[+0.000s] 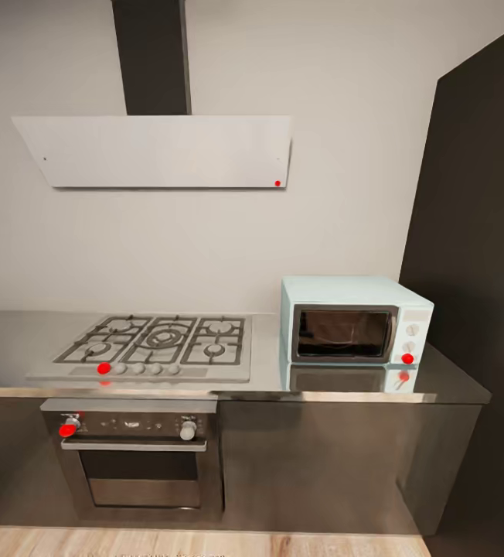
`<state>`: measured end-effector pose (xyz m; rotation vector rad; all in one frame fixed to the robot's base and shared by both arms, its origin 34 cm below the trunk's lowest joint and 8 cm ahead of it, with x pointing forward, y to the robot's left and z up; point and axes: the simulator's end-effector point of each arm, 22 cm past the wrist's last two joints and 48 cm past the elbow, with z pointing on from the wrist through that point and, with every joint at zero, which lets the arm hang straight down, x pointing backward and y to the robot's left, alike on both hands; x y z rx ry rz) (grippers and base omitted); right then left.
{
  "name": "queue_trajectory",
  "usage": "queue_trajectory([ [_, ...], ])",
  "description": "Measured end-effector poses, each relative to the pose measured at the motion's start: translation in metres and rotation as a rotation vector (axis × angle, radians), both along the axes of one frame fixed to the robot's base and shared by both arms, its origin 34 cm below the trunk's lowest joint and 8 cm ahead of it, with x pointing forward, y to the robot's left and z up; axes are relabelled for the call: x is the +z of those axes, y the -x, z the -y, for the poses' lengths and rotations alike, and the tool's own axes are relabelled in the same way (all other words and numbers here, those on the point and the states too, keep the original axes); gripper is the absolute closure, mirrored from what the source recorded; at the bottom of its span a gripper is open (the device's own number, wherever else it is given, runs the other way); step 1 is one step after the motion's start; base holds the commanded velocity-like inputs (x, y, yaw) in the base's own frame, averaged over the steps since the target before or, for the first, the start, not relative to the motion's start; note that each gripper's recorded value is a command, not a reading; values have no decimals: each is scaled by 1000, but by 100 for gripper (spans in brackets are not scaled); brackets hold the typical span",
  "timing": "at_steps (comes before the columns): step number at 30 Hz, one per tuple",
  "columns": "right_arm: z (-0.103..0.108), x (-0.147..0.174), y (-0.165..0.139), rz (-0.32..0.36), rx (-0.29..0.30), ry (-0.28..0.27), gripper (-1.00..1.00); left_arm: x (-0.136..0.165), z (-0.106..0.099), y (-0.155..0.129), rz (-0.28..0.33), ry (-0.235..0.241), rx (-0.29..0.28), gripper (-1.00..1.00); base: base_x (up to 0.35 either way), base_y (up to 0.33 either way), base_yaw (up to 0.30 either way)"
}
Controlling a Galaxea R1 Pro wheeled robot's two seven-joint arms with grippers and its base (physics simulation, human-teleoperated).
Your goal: In the kitchen, take the popcorn bag from the countertop, put it into the microwave, and heat it until the popcorn is cooked so the cooked popcorn ends up inside the bag.
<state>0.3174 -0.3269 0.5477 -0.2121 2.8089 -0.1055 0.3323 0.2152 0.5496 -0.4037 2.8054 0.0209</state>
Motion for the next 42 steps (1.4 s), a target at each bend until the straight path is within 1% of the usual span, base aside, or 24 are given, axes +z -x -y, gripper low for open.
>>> queue_trajectory([
  [4, 1, 0, -1, 1, 0, 1, -100, 0, 0, 0, 0, 0, 0, -100, 0, 0, 194],
  [11, 9, 1, -2, 5, -6, 20, -100, 0, 0, 0, 0, 0, 0, -100, 0, 0, 14],
  [18, 11, 2, -2, 4, -4, 25, -100, 0, 1, 0, -1, 2, -2, -100, 0, -12, 0],
  [42, 14, 2, -2, 5, -1, 27, -100, 0, 2, 0, -2, 4, -3, -100, 0, -272, 0],
])
